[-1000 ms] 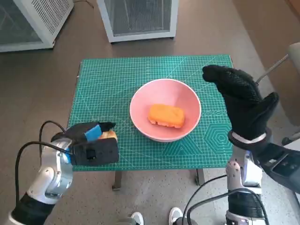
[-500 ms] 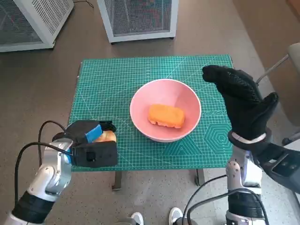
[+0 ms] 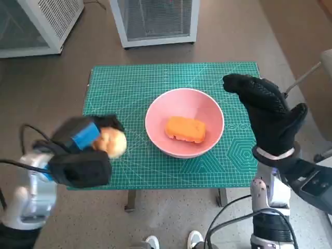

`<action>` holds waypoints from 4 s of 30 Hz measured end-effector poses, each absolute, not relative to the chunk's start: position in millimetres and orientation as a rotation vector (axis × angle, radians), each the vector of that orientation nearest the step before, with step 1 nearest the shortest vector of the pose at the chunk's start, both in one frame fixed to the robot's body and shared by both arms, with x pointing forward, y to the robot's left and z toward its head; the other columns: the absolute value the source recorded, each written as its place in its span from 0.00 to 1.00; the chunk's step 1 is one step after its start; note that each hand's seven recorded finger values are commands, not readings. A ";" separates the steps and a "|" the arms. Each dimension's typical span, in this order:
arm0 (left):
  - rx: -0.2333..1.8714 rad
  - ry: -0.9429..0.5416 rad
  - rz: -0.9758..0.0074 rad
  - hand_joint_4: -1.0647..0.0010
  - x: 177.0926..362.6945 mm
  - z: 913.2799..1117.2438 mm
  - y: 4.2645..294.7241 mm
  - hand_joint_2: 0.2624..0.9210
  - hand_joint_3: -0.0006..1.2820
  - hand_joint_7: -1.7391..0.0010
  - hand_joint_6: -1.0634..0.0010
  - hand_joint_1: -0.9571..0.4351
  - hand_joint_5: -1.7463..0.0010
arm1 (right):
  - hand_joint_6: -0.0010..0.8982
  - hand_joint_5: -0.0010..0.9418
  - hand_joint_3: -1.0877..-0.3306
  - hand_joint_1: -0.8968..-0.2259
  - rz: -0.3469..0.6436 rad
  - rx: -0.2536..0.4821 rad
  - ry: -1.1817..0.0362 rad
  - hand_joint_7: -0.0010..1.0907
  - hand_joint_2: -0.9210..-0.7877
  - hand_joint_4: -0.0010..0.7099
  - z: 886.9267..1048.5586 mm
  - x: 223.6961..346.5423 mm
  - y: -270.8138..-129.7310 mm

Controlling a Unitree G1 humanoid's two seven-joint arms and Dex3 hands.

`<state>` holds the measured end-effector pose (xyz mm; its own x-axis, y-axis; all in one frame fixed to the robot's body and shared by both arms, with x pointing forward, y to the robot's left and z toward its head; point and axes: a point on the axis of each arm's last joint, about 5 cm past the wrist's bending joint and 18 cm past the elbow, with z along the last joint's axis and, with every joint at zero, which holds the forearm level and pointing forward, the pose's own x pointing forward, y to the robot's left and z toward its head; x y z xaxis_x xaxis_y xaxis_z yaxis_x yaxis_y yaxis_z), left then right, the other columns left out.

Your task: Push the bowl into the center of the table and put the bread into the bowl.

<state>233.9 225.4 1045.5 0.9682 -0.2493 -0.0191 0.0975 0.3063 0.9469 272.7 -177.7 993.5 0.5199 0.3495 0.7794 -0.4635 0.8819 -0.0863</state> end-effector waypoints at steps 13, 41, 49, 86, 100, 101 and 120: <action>1.192 -0.385 -0.115 0.23 235.4 1079.1 211.0 0.98 0.02 0.35 0.37 0.69 0.41 | 0.15 0.05 0.79 0.76 0.503 0.134 -0.900 0.65 0.00 0.97 993.4 272.9 -177.5; 1.185 -0.612 -0.521 0.46 294.4 1056.0 109.2 1.00 0.14 0.24 0.53 0.69 0.28 | 0.16 0.05 0.80 0.78 0.507 0.136 -0.907 0.65 0.00 0.99 992.6 272.4 -182.3; 1.260 -0.579 -0.538 0.64 298.6 1041.1 103.9 0.99 0.07 0.68 0.71 0.46 0.88 | 0.16 0.05 0.80 0.79 0.495 0.128 -0.911 0.65 0.00 0.99 992.4 270.6 -185.5; 0.816 -0.566 -0.551 0.84 280.7 1048.2 151.1 1.00 0.01 0.87 0.84 0.36 1.00 | 0.17 0.00 0.80 0.78 0.435 0.108 -0.900 0.63 0.00 0.82 994.1 269.9 -183.7; 0.299 -0.866 -0.476 0.77 268.8 1036.6 159.4 1.00 0.20 0.63 0.98 0.30 0.98 | 0.19 0.00 0.84 0.80 0.360 0.076 -0.946 0.62 0.00 0.62 1010.0 269.0 -174.9; 0.269 -0.885 -0.465 0.77 267.7 1035.1 157.2 1.00 0.22 0.61 0.99 0.29 0.98 | 0.18 0.00 0.84 0.79 0.357 0.073 -0.953 0.62 0.00 0.61 1012.1 269.1 -174.2; 0.179 -0.994 -0.372 0.80 261.5 1032.2 152.6 1.00 0.30 0.63 1.00 0.22 0.98 | 0.17 0.00 0.82 0.77 0.362 0.001 -1.017 0.62 0.00 0.59 1030.0 269.6 -167.0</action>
